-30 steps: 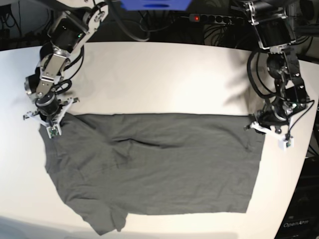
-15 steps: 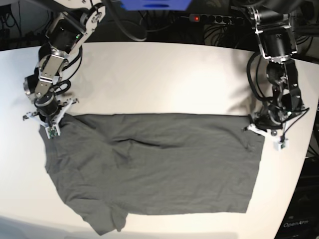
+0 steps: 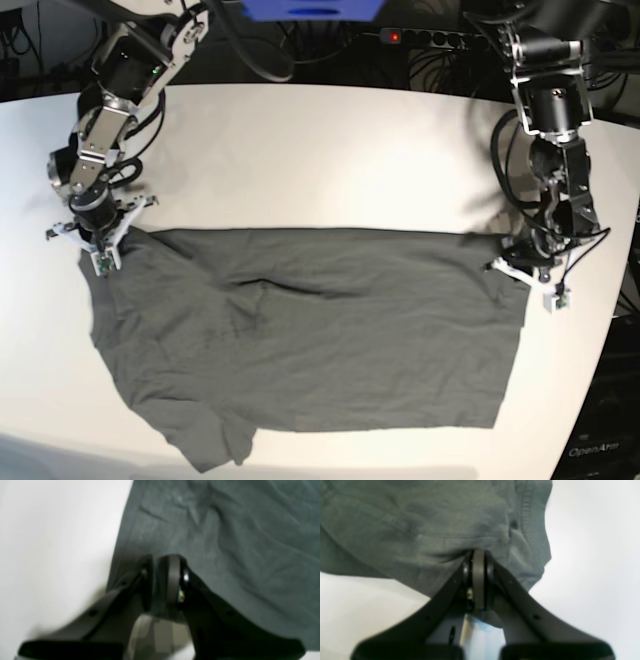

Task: Fold the T-shirt properly
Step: 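Pull both held corners away from the shirt body, stretching it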

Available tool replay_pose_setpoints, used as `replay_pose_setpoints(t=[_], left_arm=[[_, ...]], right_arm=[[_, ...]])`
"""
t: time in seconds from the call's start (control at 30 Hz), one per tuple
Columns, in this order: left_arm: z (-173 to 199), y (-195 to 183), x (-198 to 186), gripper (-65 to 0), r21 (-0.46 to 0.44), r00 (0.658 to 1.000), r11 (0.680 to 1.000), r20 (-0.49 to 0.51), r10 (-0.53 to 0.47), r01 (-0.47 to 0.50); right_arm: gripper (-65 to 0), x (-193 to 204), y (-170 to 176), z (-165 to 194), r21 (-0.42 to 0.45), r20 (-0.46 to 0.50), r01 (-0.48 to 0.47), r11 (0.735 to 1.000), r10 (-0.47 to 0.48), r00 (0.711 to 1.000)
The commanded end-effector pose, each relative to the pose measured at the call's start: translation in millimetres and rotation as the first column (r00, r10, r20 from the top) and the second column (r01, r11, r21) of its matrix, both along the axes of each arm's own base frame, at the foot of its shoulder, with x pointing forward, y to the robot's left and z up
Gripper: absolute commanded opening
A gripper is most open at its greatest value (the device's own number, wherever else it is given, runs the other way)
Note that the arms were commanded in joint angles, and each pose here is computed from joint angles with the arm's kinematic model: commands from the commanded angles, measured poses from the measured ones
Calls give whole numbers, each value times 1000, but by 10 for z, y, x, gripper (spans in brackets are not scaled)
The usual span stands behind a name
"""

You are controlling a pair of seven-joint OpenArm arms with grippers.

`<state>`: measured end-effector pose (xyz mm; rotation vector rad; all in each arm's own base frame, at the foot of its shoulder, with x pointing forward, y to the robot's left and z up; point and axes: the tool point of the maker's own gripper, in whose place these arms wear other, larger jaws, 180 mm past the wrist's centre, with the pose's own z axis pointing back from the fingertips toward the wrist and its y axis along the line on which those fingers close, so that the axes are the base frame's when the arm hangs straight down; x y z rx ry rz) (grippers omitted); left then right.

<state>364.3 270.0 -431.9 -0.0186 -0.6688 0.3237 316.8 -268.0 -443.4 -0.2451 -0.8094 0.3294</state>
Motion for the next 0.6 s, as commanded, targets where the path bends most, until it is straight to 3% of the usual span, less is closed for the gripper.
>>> replay_pose_setpoints(t=[0.0, 0.3, 0.47, 0.57], left_arm=[[22, 77, 9, -562, 18, 1000, 1000, -10, 8, -8], [-5, 110, -37, -562, 31, 1000, 1000, -20, 6, -5], [-142, 146, -254, -562, 39, 997, 999, -73, -2, 4], [-189, 78, -321, -562, 23, 992, 997, -108, -70, 73]], right_arm=[[-649, -160, -34, -148, -27, -102, -2, 1000, -1, 995], [-649, -234, -63, -190, -31, -120, 5, 1000, -8, 993], [-649, -396, -133, -260, -47, -153, 4, 999, -11, 988], [-649, -475, -133, -306, -47, -170, 3, 999, -11, 985]])
